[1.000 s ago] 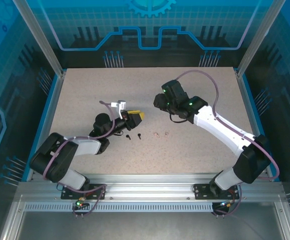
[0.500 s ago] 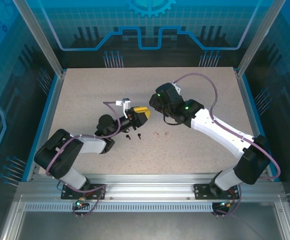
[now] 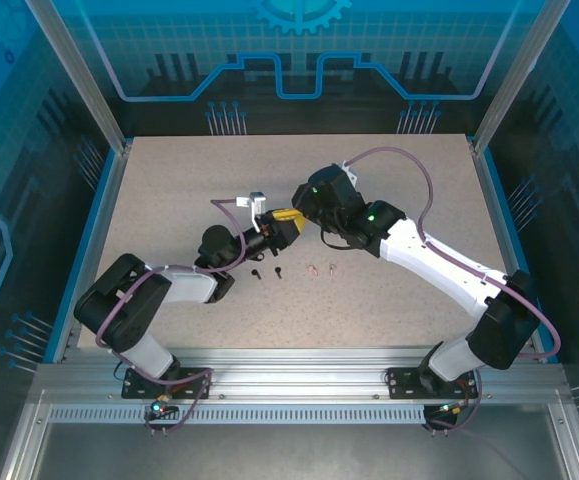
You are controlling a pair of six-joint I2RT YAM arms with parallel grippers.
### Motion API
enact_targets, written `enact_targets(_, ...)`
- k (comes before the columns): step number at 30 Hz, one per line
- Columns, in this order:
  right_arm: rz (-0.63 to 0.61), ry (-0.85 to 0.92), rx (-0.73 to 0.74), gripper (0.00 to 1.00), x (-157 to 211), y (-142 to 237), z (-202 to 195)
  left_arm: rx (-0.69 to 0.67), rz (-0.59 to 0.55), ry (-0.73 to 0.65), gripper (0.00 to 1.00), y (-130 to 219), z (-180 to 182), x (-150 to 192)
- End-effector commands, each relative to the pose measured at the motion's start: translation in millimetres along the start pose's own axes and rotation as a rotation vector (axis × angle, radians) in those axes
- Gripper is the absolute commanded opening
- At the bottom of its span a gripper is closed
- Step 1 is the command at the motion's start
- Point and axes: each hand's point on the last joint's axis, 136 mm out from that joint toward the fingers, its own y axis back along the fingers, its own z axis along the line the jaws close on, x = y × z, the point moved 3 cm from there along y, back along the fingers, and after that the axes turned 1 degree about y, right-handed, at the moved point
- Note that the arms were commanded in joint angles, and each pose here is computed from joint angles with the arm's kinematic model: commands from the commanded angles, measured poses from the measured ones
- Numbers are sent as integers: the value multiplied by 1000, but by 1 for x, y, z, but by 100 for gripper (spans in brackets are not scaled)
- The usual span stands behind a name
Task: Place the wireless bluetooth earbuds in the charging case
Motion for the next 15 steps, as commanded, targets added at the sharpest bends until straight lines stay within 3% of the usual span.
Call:
enact_targets(1, -16, -28, -82, 31, -3, 15, 23, 46, -52, -47, 38, -9, -11, -15)
enact_targets(15, 2, -53, -114, 30, 5, 16, 27, 44, -76, -55, 32, -14, -11, -23)
